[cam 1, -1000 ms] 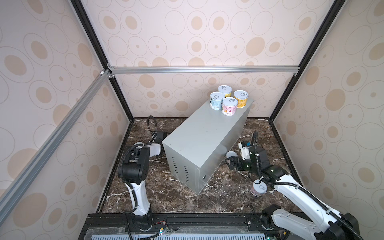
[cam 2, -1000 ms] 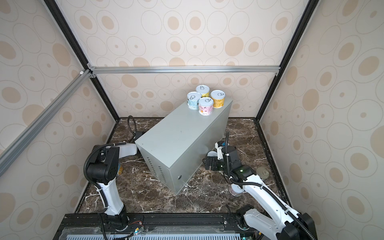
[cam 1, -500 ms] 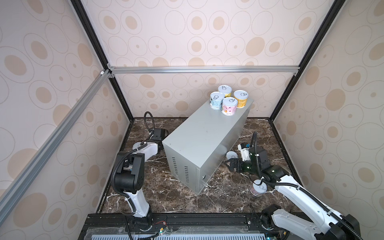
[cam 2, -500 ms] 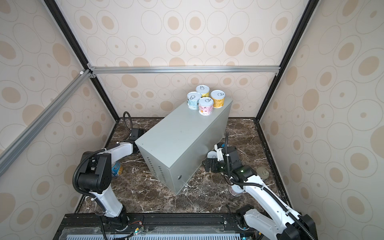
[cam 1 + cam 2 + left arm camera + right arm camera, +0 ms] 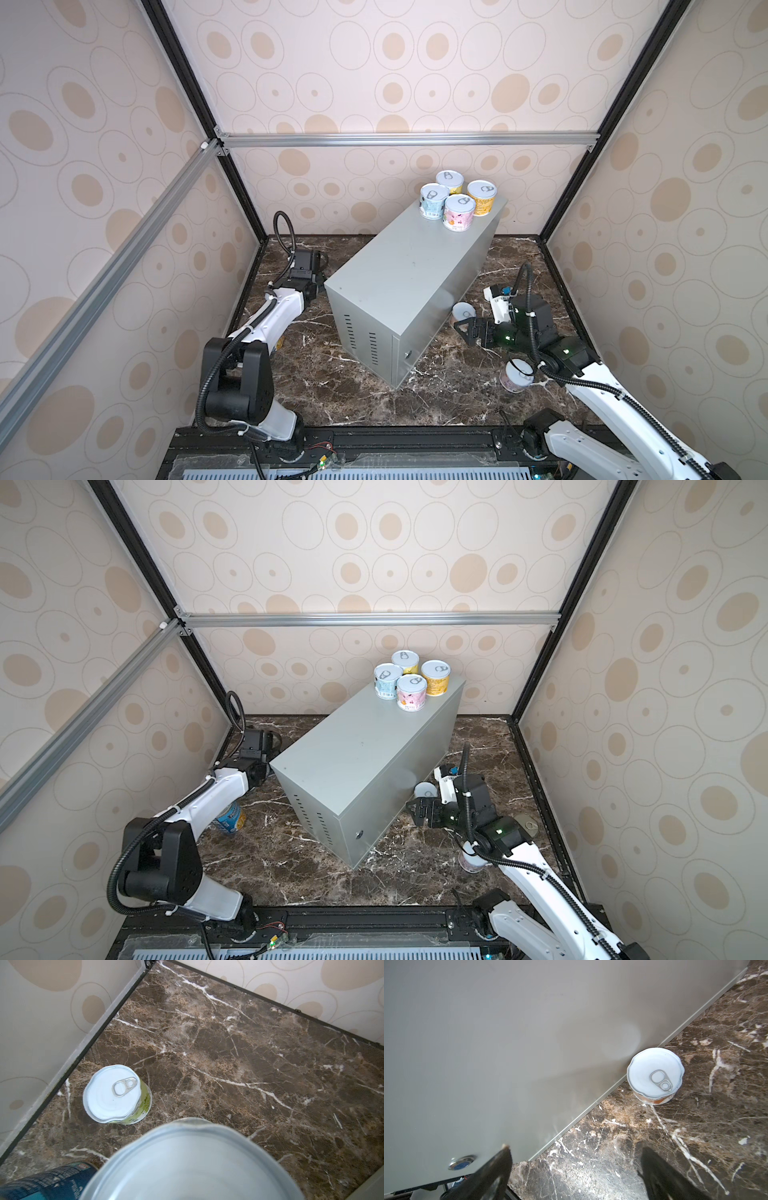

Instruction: Place and organize the canned foods onto the counter

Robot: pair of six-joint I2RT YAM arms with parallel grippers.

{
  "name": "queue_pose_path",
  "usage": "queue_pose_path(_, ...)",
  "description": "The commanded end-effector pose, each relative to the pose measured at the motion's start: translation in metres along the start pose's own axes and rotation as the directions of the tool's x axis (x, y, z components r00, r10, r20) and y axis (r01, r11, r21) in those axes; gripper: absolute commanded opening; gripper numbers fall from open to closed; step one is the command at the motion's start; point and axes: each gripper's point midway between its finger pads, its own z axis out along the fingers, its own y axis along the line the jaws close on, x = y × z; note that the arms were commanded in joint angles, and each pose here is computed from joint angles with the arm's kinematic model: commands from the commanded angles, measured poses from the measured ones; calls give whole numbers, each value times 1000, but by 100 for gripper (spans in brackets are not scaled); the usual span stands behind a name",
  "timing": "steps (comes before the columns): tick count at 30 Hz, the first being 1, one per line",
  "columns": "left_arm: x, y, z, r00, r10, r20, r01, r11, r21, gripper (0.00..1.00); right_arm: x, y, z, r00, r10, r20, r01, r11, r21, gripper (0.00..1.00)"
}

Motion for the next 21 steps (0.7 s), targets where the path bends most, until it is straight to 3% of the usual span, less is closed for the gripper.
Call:
queue_pose_path(1, -39, 9, -35, 995, -10, 100, 10, 1000, 7, 62, -3, 9, -11, 1000, 13, -8, -13, 1000, -26, 99)
queue_pose_path(12, -82, 8, -116, 982, 45, 183, -69, 990, 123, 61, -2, 31, -34, 998, -10, -62, 5, 996, -90, 99)
queue_pose_path(21, -101, -34, -157, 980, 110, 165, -162, 923, 349, 59, -10, 34, -53, 999, -22, -37, 20, 998, -62, 100)
